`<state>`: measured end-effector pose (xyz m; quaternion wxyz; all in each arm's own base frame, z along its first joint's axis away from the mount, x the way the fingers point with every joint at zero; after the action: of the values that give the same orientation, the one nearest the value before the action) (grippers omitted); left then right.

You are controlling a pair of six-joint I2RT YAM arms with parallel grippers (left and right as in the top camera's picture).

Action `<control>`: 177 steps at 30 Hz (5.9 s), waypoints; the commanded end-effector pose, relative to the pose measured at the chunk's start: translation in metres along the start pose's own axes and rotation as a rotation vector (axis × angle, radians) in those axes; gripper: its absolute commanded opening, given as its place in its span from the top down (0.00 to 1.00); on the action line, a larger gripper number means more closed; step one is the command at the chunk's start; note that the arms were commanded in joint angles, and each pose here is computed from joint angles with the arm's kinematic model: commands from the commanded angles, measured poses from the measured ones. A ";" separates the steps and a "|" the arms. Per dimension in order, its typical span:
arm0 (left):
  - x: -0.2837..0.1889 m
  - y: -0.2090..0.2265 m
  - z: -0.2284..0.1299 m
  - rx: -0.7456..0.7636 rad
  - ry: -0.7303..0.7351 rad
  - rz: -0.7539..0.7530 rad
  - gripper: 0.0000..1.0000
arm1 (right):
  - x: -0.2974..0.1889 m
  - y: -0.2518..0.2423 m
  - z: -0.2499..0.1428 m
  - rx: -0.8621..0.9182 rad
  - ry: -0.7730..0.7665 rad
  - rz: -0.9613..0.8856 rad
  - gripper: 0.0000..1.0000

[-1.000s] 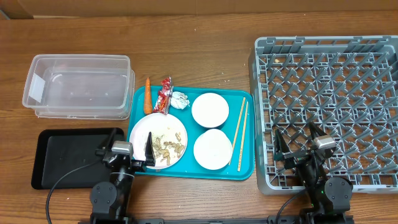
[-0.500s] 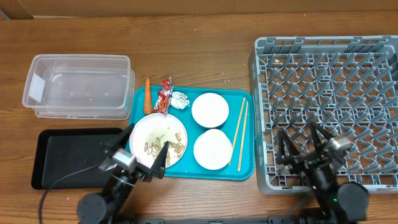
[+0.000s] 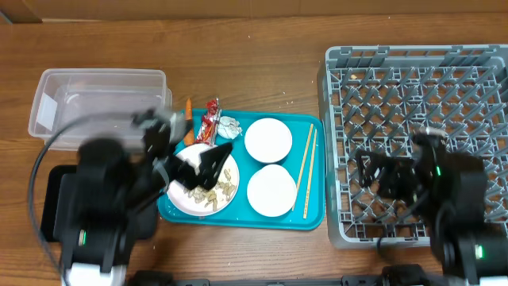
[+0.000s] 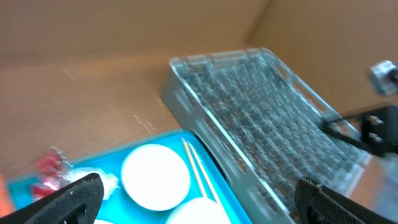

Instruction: Sort waste into correct bins and load items into the dishwasher

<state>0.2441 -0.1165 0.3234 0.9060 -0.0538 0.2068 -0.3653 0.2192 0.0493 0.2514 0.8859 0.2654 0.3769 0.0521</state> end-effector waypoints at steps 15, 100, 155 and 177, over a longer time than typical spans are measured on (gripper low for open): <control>0.102 -0.040 -0.060 -0.303 0.493 -0.373 0.00 | 0.026 0.008 0.008 0.047 0.160 -0.009 0.00; 0.113 -0.081 0.016 -0.322 0.325 -0.914 0.96 | -0.035 0.125 -0.003 -0.294 0.289 0.944 0.26; 0.110 -0.084 0.019 -0.356 0.340 -0.938 0.64 | -0.043 0.137 0.012 -0.375 0.201 1.013 0.34; 0.092 -0.015 0.036 -0.452 0.241 -0.827 0.00 | -0.027 -0.089 0.009 0.359 0.021 -0.416 0.38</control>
<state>0.3148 -0.1928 0.3153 0.6256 -0.2894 0.3575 -0.6302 0.2046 0.0116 0.2394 0.8203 0.3550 0.4471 -0.0340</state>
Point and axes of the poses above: each gripper's point midway between its finger pads, its own x axis out along the fingers, its own y axis along the line the jaws close on, z = x × y, the point moved 3 cm from there along -x, back along the fingers, and after that the axes turned 8 degrees about x, right-handed, at the moved point
